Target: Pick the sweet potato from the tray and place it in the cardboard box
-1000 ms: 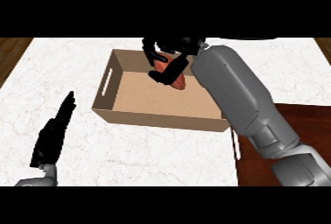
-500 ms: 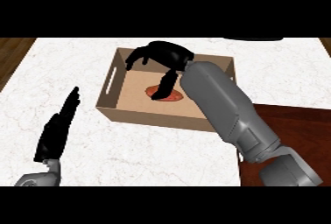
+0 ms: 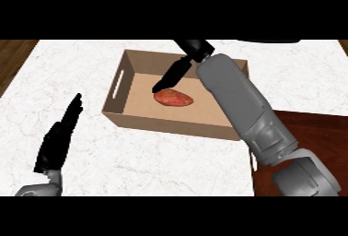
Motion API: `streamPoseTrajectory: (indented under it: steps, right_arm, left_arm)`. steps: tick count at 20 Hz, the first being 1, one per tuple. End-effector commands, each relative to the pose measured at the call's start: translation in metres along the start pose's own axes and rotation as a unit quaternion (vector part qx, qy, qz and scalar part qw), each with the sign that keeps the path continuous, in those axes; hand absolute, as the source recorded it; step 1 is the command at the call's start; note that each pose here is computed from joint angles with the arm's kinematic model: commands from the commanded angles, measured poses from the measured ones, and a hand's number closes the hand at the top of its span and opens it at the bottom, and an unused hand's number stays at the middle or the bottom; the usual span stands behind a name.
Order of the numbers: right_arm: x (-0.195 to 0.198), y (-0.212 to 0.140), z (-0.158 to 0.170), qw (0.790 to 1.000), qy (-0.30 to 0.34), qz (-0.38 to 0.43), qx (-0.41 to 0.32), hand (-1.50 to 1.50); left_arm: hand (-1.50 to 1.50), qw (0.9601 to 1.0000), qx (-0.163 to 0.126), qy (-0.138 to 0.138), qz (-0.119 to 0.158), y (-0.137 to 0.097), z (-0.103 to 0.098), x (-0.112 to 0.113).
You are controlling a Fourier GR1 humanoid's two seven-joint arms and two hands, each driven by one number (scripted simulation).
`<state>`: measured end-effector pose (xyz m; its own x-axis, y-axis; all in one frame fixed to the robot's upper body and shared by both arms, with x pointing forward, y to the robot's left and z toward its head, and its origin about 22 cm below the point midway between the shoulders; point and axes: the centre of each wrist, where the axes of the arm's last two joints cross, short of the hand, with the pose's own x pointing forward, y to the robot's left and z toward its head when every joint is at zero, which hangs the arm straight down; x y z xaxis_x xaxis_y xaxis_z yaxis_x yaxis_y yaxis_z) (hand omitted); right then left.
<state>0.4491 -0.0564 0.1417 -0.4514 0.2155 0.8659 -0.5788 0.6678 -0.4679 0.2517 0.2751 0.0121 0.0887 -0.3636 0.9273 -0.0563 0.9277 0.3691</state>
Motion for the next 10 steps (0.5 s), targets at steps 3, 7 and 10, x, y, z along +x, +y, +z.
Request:
streamPoseTrajectory:
  steps: [3, 7, 10]
  right_arm:
    - [0.005, -0.066, 0.018, 0.990, -0.010, -0.123, -0.072, -1.50]
    - [-0.002, -0.102, 0.041, 0.981, 0.014, -0.122, -0.150, -1.50]
    - [-0.017, -0.132, 0.075, 0.976, 0.033, -0.118, -0.182, -1.50]
  left_arm:
    - [0.00, 1.0000, 0.005, -0.005, -0.001, -0.007, -0.002, 0.003]
    - [0.00, 0.9999, -0.009, -0.007, 0.001, -0.005, 0.000, 0.005]
    - [0.00, 0.9999, -0.003, -0.010, 0.003, 0.001, -0.002, 0.012]
